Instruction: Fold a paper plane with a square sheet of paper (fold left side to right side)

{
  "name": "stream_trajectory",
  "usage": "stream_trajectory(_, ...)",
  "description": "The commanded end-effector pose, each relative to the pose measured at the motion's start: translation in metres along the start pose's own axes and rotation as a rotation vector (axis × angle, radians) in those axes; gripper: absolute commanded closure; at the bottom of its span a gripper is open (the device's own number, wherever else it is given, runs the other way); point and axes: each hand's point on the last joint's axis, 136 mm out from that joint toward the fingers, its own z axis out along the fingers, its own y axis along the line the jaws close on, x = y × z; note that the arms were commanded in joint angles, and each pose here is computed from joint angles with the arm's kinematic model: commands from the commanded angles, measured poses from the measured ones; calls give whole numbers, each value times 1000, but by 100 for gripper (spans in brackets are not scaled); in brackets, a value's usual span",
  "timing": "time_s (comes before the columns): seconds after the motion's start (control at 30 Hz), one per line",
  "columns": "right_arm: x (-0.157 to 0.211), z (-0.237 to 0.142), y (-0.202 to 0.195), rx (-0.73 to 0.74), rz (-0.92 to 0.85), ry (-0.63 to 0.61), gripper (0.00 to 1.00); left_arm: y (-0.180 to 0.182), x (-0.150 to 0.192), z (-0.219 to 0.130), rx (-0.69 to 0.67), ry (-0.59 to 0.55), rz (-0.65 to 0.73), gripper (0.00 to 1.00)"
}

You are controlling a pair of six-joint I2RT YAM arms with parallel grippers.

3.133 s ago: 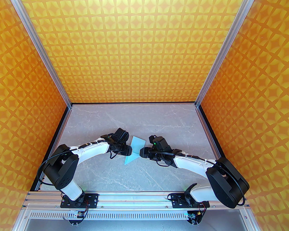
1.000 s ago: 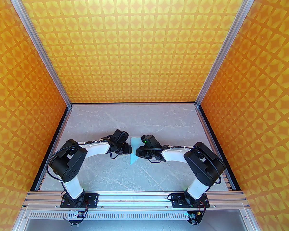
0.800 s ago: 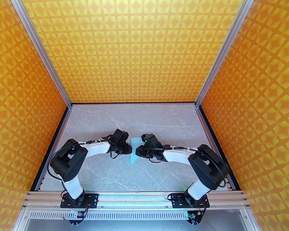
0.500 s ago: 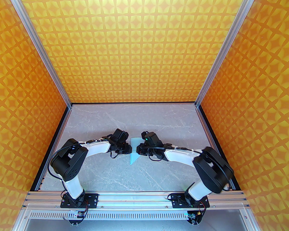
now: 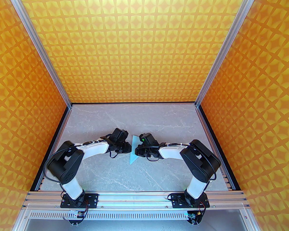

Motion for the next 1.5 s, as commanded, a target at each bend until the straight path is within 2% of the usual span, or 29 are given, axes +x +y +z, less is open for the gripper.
stream_trajectory(0.0, 3, 6, -3, 17, 16, 18, 92, -16, 0, -5, 67, -19, -2, 84)
stream_trajectory(0.33, 2, 5, -2, 17, 15, 16, 92, -1, 16, 20, 44, 48, -15, 85)
stream_trajectory(0.77, 2, -1, 3, 1, 5, 11, 90, 17, 24, 40, -19, 94, -38, 81)
stream_trajectory(0.87, -5, -13, 10, 0, -12, -22, 86, 23, 26, 41, -43, 101, -46, 84)
stream_trajectory(1.07, -14, -42, 4, 66, -18, -111, 62, 26, 30, 44, -57, 113, -63, 85)
stream_trajectory(1.47, -9, -32, -44, 165, 90, -103, 60, 31, 34, 48, -95, 131, -82, 86)
